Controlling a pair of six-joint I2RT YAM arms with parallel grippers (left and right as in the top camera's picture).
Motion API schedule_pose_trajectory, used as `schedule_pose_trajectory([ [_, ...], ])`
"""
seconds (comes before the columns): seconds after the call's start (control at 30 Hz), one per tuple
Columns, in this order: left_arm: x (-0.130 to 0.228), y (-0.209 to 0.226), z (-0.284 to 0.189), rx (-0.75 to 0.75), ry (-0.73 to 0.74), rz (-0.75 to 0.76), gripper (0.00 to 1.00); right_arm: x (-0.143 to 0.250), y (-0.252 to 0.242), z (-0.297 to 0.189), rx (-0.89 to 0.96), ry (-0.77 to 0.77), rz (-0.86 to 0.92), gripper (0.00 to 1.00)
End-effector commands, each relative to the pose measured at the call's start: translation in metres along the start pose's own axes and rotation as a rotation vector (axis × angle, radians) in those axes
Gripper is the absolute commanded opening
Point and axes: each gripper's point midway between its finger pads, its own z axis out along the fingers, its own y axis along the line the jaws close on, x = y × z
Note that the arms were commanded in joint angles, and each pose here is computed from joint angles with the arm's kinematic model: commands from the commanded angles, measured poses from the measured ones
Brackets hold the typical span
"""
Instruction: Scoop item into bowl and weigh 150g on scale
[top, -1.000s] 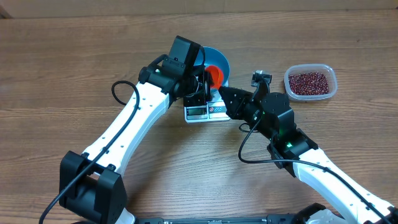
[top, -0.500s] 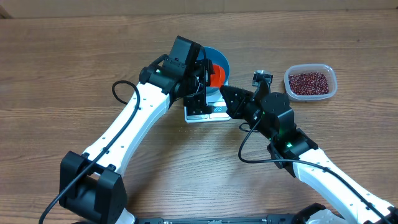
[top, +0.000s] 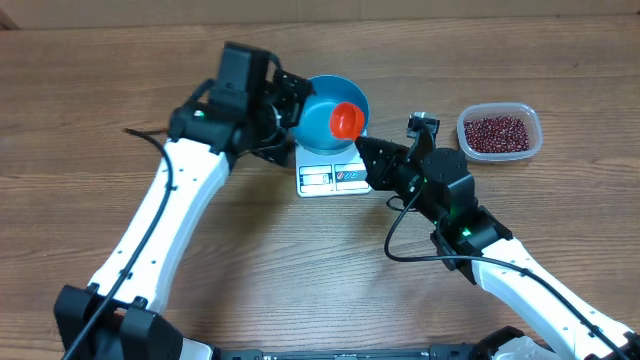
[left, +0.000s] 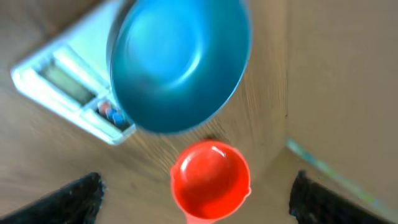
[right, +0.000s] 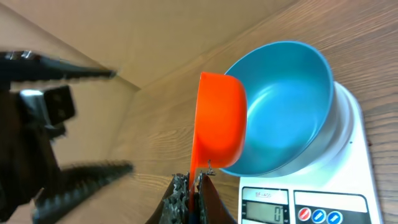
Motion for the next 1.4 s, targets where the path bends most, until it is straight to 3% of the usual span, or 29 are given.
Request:
schedule_pose_trajectory([
  [0.0,-0.025,-0.008,-0.020,0.020,-0.103,0.354,0.68,-0.011,0.003,-0.001,0.000,-0.027,-0.018,0.04],
  [0.07,-0.035,-0.007,-0.023,0.011,-0.128,0.452,0.59,-0.011,0.004,-0.002,-0.008,-0.020,-0.020,0.04],
  [0.13,-0.042,-0.005,-0.025,0.001,-0.139,0.533,0.61,-0.012,0.006,-0.004,-0.022,-0.015,-0.023,0.04],
  [0.17,-0.045,-0.004,-0.026,-0.007,-0.142,0.565,0.68,-0.013,0.008,-0.005,-0.029,-0.014,-0.024,0.04],
  [0.2,-0.047,-0.003,-0.026,-0.013,-0.143,0.589,0.97,-0.013,0.009,-0.006,-0.035,-0.011,-0.032,0.04],
  [0.23,-0.048,-0.001,-0.027,-0.019,-0.143,0.600,1.00,-0.013,0.011,-0.008,-0.044,-0.009,-0.049,0.04],
  [0.47,-0.059,0.015,-0.030,-0.082,-0.140,0.609,1.00,-0.016,0.014,-0.023,-0.032,-0.008,-0.107,0.04],
  [1.13,-0.056,0.024,-0.031,-0.136,-0.071,1.235,1.00,-0.039,-0.029,-0.075,0.144,-0.036,-0.068,0.04],
  [1.27,-0.050,0.029,-0.030,-0.145,-0.033,1.301,0.76,-0.046,-0.040,-0.091,0.186,-0.058,-0.045,0.04],
  [1.37,-0.044,0.030,-0.029,-0.146,-0.020,1.321,0.32,-0.050,-0.047,-0.102,0.215,-0.074,-0.029,0.04],
])
